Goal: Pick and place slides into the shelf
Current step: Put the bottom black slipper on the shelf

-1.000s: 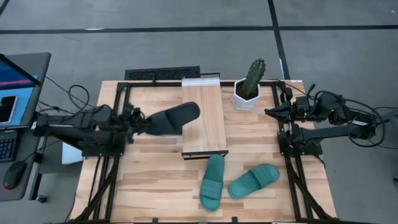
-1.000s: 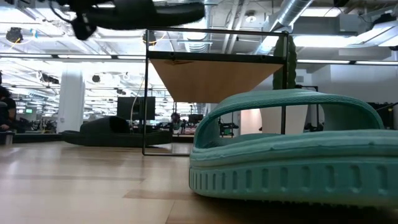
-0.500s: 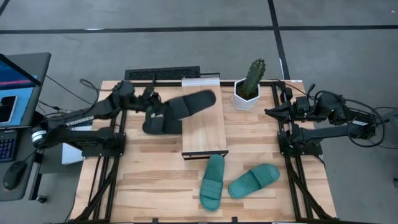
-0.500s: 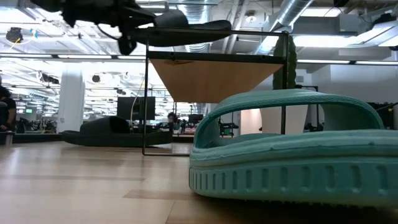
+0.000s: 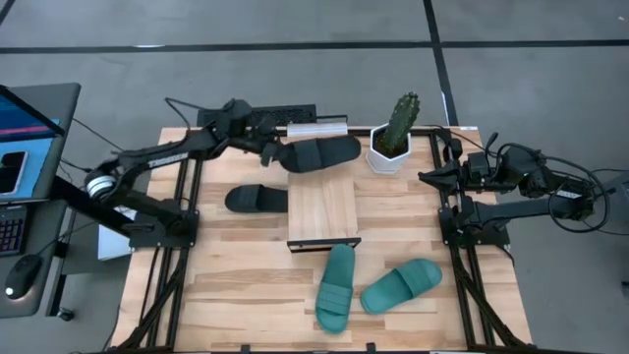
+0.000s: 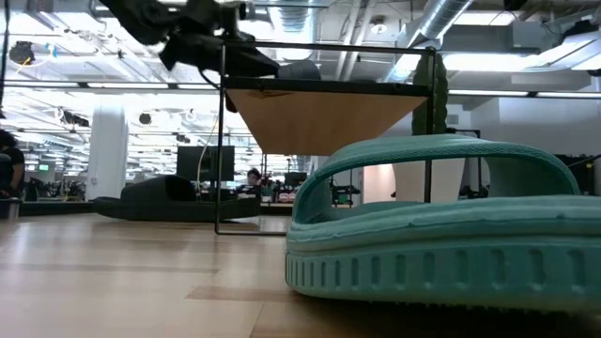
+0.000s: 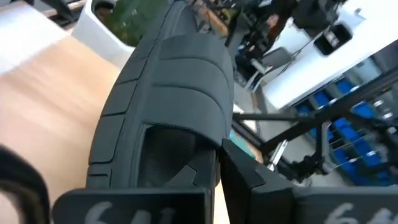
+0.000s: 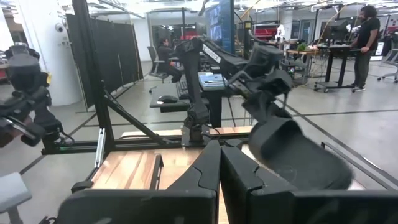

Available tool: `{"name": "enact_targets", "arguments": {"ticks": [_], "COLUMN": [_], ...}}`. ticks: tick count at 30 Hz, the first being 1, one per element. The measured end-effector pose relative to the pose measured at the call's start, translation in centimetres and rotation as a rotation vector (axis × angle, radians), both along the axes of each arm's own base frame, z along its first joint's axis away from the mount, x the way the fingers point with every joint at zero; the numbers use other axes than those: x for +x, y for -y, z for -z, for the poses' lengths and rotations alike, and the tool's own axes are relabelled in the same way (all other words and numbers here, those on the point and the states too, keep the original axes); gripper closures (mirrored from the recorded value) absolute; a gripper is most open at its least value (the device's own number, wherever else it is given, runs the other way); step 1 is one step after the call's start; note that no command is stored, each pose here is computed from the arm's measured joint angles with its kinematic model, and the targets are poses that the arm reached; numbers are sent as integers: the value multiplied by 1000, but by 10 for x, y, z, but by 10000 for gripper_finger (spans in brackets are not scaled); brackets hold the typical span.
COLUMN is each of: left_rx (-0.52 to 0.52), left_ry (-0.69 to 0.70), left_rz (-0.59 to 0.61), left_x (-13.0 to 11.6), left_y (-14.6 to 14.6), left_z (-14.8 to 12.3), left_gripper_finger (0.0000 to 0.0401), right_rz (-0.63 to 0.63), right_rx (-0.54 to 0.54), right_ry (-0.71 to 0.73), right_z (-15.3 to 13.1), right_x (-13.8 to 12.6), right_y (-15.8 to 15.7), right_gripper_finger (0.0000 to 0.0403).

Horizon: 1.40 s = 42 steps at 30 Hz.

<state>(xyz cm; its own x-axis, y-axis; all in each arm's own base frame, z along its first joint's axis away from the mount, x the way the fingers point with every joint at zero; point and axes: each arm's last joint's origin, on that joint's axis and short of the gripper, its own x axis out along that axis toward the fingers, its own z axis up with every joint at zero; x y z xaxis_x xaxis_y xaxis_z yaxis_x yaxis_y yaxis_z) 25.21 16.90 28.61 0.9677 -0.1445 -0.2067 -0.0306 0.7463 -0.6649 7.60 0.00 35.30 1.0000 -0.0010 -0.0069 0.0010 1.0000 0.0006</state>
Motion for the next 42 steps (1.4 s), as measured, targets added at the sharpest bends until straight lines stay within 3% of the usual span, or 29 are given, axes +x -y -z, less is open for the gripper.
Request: {"name": "enact_targets", "arguments": {"ticks": [14,42], "left_rx": [-89,-94], "left_ry": [-9,-77], "left_rz": [-20,101], "left_x": [-9,-6], "left_y": [-30,-16], "left_z": [5,15], "left_gripper_finger": [401,401], "right_rz": [0,0], "right_rx": [0,0], "right_ry": [0,0], "right_z": [0,0], "right_x": [0,0], "right_y": [0,0], "right_gripper_finger": [403,403]}}
